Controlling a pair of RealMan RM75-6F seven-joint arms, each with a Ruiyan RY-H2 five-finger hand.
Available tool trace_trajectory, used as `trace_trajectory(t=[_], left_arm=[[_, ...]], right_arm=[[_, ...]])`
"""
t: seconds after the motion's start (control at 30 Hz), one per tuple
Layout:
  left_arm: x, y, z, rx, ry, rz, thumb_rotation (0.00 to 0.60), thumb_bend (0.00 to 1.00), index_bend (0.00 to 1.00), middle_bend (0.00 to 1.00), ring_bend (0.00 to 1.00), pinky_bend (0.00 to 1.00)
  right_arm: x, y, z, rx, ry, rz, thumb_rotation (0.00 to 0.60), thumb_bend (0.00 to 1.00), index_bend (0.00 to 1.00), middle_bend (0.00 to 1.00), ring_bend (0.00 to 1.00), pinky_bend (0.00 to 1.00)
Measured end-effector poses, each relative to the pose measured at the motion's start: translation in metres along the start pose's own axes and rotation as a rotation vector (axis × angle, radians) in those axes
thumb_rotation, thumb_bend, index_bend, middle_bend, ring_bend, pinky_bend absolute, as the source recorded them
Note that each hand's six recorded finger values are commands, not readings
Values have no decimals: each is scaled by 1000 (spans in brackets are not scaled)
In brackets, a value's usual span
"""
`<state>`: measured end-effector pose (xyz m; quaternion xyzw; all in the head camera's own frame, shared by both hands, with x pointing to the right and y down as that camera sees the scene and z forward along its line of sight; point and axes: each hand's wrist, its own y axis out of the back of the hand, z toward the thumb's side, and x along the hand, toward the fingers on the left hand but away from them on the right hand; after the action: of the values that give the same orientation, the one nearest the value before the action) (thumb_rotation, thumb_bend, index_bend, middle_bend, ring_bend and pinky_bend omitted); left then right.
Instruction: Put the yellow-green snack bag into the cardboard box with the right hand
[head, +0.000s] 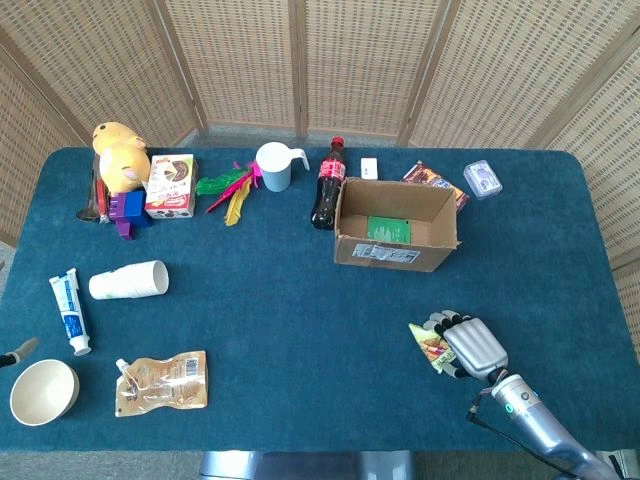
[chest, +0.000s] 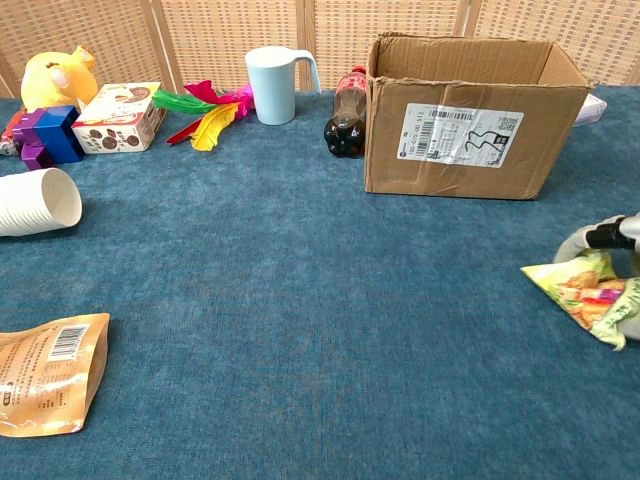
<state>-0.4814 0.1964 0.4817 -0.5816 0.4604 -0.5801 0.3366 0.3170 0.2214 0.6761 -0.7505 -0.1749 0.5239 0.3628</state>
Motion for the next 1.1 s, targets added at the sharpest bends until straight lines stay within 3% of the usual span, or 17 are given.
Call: trace_trajectory(t=[0.2, 0.4, 0.57, 0.73, 0.93, 1.1], left_arm=[[0, -1, 0, -2, 3, -3, 600, 69, 70, 0, 0, 0], [0, 0, -1, -6, 6, -4, 600, 69, 69, 0, 0, 0], [-1, 2, 0, -6, 0, 1, 600, 69, 69, 0, 0, 0], [-3, 0, 2, -1, -8, -5, 600, 69, 70, 0, 0, 0], [-2, -3, 4, 2, -12, -16, 600, 69, 70, 0, 0, 0], [-1, -5, 3, 7, -9, -24, 600, 70, 69, 0, 0, 0]], right_arm=[[10, 18, 10, -45, 42, -128, 600, 428, 704, 604, 573, 730], [26, 58, 21, -84, 85, -240, 600, 421, 704, 604, 572, 731], [31, 117, 22, -63, 83, -369, 600, 419, 700, 602, 573, 730], [12, 177, 12, -42, 26, -468, 600, 419, 698, 600, 572, 731], [-33, 210, 0, -50, -52, -435, 600, 423, 698, 598, 572, 730], [-75, 230, -7, 1, -119, -411, 600, 422, 698, 597, 572, 730]])
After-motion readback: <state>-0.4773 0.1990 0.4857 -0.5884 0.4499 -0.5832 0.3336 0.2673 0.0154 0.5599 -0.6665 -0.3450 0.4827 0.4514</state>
